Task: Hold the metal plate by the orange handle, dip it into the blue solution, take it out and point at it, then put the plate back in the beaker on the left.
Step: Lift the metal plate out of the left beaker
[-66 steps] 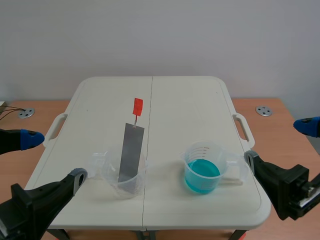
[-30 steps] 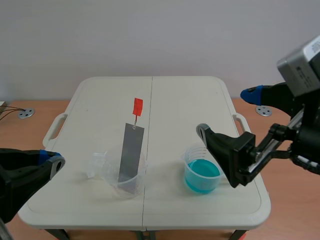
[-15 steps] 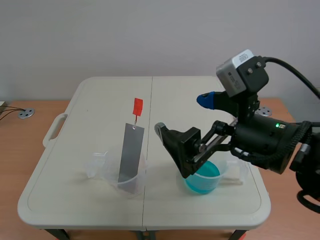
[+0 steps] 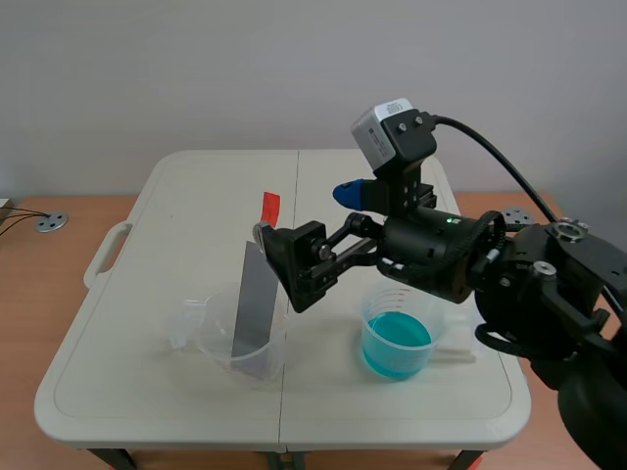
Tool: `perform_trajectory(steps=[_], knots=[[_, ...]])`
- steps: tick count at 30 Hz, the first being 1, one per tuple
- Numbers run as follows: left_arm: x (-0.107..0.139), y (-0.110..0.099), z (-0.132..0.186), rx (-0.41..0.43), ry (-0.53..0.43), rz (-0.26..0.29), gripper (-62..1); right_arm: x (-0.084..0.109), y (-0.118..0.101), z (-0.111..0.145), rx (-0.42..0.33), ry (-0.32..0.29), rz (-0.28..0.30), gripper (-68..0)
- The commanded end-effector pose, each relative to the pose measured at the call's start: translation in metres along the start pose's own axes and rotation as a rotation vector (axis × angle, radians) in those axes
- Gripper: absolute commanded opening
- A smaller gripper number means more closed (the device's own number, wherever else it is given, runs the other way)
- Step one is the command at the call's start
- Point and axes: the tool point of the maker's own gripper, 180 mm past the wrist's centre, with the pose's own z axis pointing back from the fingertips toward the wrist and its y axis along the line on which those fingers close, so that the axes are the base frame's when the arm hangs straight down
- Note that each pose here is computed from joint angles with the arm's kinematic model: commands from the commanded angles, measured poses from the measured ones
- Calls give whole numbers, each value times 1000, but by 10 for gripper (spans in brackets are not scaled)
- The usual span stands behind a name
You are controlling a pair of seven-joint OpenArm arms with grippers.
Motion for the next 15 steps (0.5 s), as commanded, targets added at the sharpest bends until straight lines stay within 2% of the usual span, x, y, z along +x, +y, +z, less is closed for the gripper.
perform_trajectory(steps=[1,8,15], knots=[[3,-4,-5,-6,-15,10,-577,13,0,-8,8,-41,-1,-12],[-16,-2,-17,13,27,58,-577,5,1,-31,21,-28,-50,-12],[-16,-2,-18,10,33,60,-577,-2,10,-51,48,-10,-88,-12]])
